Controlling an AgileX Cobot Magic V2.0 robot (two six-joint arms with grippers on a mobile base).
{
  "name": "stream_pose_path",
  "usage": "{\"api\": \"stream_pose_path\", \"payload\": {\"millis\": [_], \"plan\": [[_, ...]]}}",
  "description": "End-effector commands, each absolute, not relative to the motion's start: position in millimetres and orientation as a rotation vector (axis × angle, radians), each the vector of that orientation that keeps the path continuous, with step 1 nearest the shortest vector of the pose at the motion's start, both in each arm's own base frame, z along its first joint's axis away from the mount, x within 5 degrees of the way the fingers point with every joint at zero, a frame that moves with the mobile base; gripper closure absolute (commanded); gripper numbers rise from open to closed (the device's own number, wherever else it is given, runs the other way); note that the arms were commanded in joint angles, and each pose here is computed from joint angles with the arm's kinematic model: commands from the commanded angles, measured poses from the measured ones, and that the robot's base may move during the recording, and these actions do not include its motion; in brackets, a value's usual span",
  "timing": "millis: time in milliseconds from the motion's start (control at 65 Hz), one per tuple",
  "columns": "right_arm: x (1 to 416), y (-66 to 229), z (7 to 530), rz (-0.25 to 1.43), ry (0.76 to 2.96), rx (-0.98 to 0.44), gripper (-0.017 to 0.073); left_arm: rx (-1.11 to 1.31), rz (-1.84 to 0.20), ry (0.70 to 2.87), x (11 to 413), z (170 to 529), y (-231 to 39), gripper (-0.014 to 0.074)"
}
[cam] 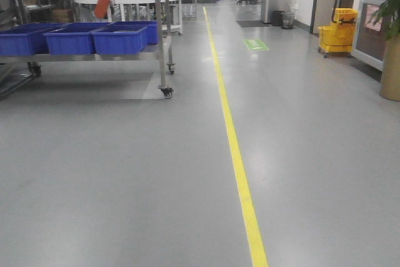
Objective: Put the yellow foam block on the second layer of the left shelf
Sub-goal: 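Drive the base along the aisle carrying the cube in the right gripper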
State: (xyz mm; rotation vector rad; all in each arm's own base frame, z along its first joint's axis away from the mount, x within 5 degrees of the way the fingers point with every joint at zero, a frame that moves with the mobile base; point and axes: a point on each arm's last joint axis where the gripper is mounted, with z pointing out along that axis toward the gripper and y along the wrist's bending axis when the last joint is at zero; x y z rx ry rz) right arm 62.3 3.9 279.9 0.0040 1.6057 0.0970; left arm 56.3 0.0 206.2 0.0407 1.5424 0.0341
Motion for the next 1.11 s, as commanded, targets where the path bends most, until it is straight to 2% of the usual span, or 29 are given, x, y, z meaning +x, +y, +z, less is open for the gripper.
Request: {"api": "stream_pose_path", "payload": {"millis": [0,1092], "plan": [[62.0,3.2,297.2,0.087,1.493,0.004,0.0085,0.039,0.019,1.464,55.2,206.4,-0.9,0.0457],[62.1,3.2,297.1,0.087,1.495,0.004,0.0085,0.039,0.019,1.464,55.2,206.4,-0.9,0.0457]]}}
